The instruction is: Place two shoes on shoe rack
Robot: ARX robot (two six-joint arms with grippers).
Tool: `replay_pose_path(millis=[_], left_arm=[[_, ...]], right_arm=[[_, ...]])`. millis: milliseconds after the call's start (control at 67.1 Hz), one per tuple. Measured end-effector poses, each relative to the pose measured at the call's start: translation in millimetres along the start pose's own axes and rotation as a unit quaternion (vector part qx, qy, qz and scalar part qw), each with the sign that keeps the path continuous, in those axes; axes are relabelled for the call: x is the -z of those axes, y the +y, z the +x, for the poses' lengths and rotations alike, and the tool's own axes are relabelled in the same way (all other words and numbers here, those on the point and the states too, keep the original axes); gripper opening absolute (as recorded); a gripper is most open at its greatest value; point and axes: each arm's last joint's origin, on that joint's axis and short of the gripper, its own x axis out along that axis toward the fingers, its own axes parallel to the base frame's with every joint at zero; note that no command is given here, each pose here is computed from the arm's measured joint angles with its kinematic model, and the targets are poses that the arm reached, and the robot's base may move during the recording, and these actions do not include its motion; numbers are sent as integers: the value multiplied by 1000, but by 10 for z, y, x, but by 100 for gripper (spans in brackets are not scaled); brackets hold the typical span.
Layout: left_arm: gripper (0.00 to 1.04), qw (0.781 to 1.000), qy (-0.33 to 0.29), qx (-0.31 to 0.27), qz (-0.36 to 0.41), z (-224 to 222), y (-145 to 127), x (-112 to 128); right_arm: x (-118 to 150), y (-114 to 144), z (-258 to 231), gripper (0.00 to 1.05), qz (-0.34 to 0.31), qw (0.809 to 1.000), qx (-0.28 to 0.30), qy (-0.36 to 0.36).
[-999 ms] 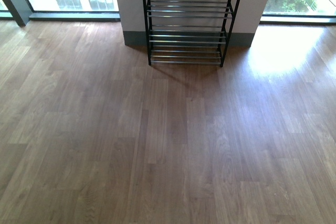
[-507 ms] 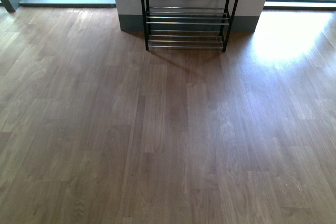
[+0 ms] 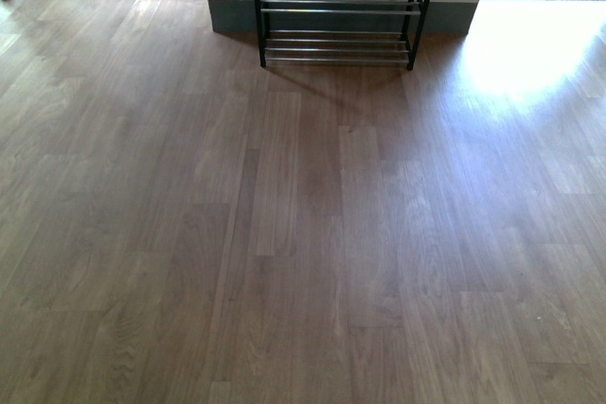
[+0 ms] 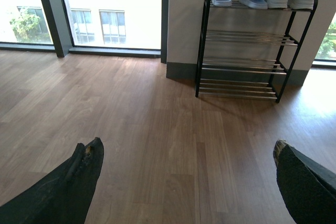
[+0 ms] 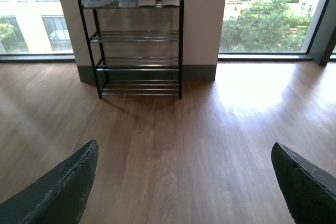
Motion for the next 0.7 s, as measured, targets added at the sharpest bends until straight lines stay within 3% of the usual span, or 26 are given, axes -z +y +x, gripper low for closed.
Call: replay_pose_path(millis=[701], left_arm=[[95, 1000, 0, 0, 0, 0, 0, -1]], right_arm=[[0, 0, 0, 96, 0, 1000, 0, 0]])
